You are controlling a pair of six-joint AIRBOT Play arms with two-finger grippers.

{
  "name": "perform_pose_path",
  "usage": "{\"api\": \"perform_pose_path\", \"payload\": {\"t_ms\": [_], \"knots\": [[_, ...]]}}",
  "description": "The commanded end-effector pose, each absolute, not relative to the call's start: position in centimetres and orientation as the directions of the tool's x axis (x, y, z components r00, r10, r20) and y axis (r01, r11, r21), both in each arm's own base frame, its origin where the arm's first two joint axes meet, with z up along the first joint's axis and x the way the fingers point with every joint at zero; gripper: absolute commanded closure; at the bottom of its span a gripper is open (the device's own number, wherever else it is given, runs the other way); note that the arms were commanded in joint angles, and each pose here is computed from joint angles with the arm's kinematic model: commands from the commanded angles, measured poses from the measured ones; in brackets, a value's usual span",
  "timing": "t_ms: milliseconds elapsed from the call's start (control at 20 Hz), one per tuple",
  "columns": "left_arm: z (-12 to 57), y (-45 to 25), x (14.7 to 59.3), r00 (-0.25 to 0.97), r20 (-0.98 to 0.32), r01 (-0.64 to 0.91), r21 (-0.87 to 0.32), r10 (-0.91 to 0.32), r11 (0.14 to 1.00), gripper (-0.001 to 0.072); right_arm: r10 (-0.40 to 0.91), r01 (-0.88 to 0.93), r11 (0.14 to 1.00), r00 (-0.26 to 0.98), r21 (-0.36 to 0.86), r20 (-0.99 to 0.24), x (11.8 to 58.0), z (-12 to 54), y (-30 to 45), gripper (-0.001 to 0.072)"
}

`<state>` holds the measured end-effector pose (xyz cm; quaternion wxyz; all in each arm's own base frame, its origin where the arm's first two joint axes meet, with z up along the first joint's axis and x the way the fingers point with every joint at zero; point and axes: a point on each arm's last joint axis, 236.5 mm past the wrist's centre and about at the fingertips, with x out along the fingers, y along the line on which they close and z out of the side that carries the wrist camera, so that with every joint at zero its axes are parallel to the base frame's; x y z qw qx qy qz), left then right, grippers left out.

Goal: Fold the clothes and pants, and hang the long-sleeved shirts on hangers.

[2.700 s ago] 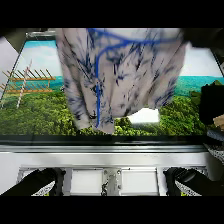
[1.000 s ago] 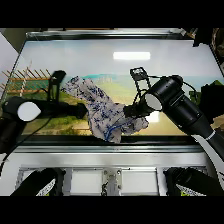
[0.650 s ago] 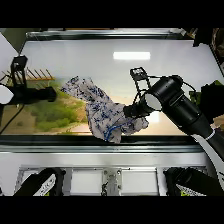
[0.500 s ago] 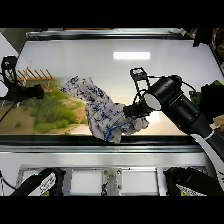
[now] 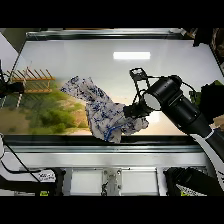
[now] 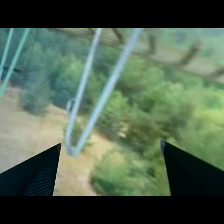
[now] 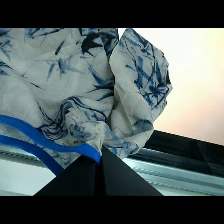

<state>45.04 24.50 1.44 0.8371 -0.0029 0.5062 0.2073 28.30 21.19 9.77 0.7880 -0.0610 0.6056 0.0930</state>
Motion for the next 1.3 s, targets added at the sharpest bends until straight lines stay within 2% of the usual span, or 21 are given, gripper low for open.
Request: {"api": "perform_pose_path", "payload": {"t_ms": [0, 400, 900, 950, 1000, 1050, 1100, 1200, 1250], "knots": [[-2.8, 28.2, 46.5, 0.35, -0.868, -0.36, 0.222, 0.352, 0.906, -0.0009, 0.072, -0.221, 0.975, 0.247, 0.016, -0.966, 28.3, 9.7, 21.2, 0.0693], [-10.7, 30.3, 48.6, 0.284, -0.903, -0.343, 0.218, 0.322, 0.914, -0.0009, 0.071, -0.221, 0.975, 0.247, 0.015, -0.967, 28.3, 9.7, 21.2, 0.0693], [-11.7, 30.6, 49.3, 0.289, -0.902, -0.342, 0.217, 0.322, 0.914, -0.0008, 0.071, -0.221, 0.975, 0.246, 0.015, -0.967, 28.3, 9.7, 21.2, 0.0692], [-11.7, 30.5, 49.2, 0.285, -0.904, -0.342, 0.216, 0.32, 0.915, 0.0037, 0.071, -0.221, 0.975, 0.247, 0.015, -0.967, 28.3, 9.7, 21.2, 0.0692], [-11.8, 30.4, 49.1, 0.279, -0.906, -0.341, 0.216, 0.317, 0.915, 0.0221, 0.071, -0.221, 0.975, 0.247, 0.015, -0.967, 28.3, 9.7, 21.2, 0.0693], [-11.8, 30.3, 49.0, 0.275, -0.908, -0.34, 0.215, 0.315, 0.916, 0.0313, 0.071, -0.221, 0.975, 0.246, 0.015, -0.967, 28.3, 9.7, 21.2, 0.0693], [-11.8, 30.3, 49.0, 0.276, -0.908, -0.339, 0.214, 0.314, 0.916, 0.035, 0.071, -0.221, 0.975, 0.247, 0.015, -0.967, 28.3, 9.7, 21.2, 0.0693], [-11.8, 29.9, 49.2, 0.278, -0.908, -0.333, 0.215, 0.313, 0.918, 0.0352, 0.071, -0.221, 0.975, 0.246, 0.015, -0.967, 28.3, 9.7, 21.2, 0.0692], [-11.8, 29.8, 49.3, 0.279, -0.908, -0.332, 0.213, 0.312, 0.919, 0.0405, 0.071, -0.221, 0.975, 0.247, 0.015, -0.967, 28.3, 9.7, 21.2, 0.0693]]}}
